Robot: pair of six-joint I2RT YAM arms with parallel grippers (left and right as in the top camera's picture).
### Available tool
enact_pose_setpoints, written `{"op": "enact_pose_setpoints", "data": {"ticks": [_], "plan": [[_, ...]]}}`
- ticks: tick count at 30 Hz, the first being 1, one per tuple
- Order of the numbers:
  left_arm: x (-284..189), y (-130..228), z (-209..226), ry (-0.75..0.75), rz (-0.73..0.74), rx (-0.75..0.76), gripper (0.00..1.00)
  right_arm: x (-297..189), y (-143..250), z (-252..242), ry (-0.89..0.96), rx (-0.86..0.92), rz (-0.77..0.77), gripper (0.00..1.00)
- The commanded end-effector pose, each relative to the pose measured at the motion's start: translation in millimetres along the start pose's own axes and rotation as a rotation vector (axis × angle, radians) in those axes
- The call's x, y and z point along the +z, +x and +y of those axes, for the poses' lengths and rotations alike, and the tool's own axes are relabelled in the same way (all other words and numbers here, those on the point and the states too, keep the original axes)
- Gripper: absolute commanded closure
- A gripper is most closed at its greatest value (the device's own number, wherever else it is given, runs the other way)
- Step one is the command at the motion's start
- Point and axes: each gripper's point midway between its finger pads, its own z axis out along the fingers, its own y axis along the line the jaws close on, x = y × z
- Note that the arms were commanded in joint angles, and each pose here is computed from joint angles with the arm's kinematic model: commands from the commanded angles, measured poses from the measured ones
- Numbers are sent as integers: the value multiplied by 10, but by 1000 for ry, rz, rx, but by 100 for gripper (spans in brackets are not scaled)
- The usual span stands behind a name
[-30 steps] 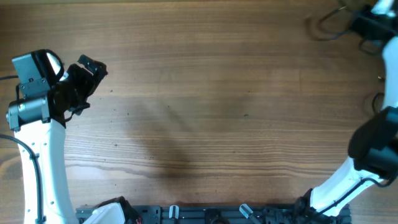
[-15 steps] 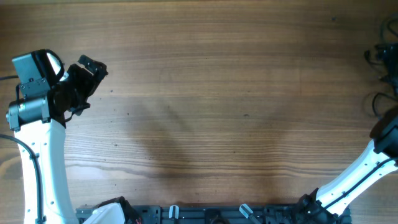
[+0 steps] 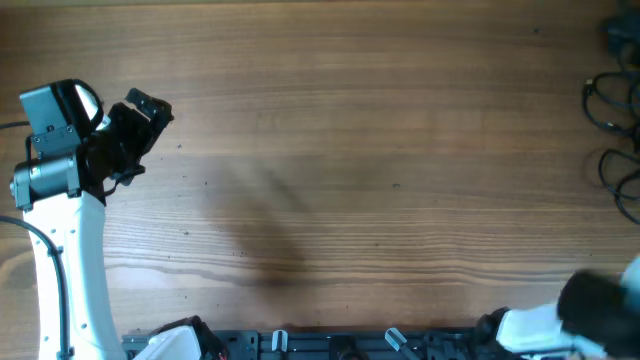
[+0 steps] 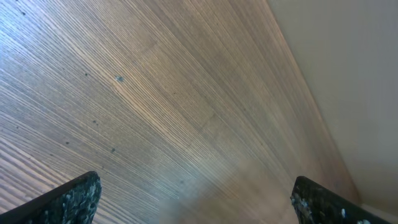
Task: Untangle cables
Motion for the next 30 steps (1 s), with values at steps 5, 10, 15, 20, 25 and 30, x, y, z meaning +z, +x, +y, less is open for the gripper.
{"op": "enact_pose_setpoints", "data": {"ticks": [5,10,15,20,25,30], "plan": [[-4,-22,-9,2,-4,8,0,-1075,682,1765,-349,-323,-24,0],[-4,-22,-9,2,-4,8,0,-1233,845,1762,-332,-315,-2,0],[-4,-22,-9,2,-4,8,0,-1051,931,1612,-265,-291,64,0],[-4,-22,-9,2,-4,8,0,-968,1118,1417,-254,-354,-174,0],[-4,-22,-9,2,-4,8,0,-1051,1569,1135,-247,-406,-459,0],[-4,-22,-9,2,-4,8,0,-741,2016,868,-272,-428,-656,0]]}}
